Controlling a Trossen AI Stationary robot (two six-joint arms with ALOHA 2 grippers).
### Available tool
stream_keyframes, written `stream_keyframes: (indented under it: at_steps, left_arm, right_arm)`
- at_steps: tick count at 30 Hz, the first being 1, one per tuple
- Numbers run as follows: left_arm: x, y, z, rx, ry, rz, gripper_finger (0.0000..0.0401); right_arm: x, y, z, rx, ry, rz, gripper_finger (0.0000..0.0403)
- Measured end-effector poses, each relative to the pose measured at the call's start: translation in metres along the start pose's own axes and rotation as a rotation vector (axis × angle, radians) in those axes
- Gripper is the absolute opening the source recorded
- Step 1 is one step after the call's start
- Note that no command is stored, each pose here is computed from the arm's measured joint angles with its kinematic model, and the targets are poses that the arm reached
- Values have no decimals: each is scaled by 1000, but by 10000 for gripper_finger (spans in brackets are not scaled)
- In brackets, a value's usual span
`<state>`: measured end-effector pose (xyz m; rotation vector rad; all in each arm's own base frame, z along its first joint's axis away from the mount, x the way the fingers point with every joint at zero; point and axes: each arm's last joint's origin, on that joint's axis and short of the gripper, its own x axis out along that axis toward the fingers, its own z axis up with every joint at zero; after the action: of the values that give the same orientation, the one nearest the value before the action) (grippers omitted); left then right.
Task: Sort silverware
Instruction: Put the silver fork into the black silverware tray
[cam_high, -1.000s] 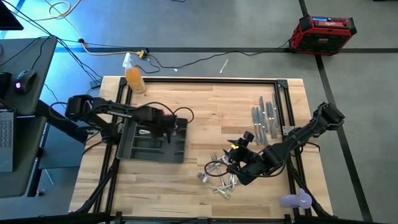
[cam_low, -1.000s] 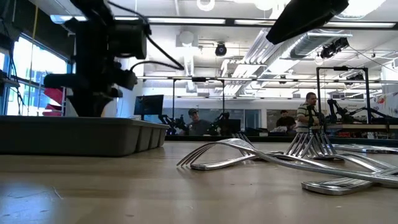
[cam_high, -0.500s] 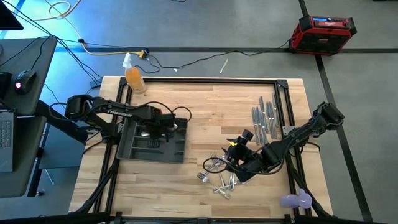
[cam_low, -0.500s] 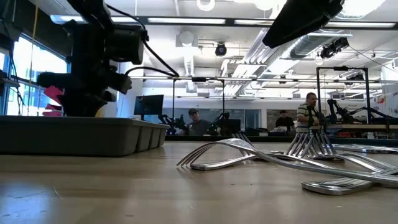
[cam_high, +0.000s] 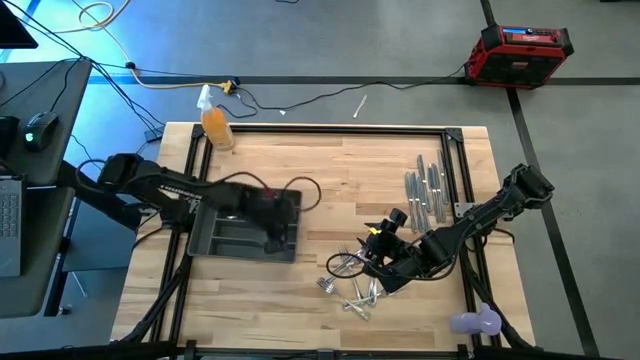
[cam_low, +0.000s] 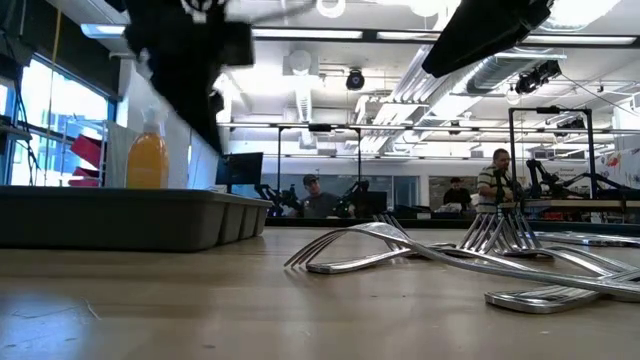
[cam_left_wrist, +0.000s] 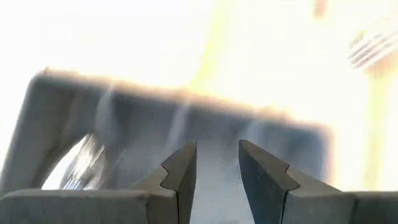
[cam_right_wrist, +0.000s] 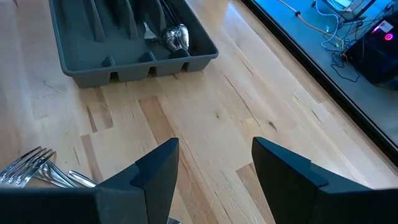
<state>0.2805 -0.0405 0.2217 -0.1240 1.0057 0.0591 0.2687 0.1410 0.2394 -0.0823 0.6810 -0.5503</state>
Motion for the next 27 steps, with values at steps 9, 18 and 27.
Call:
stream_keyframes:
  at_steps: [9, 18, 27]
  left_arm:
    - [20, -67, 24, -5, -340, -305, 109]
    - [80, -90, 39, 67, -279, -215, 158]
    - [131, -104, 57, 149, -143, -19, 172]
  right_arm:
    - [0, 0, 0, 0, 0, 0, 192]
    - [0, 0, 0, 0, 0, 0, 192]
    - [0, 0, 0, -4, 3, -1, 192]
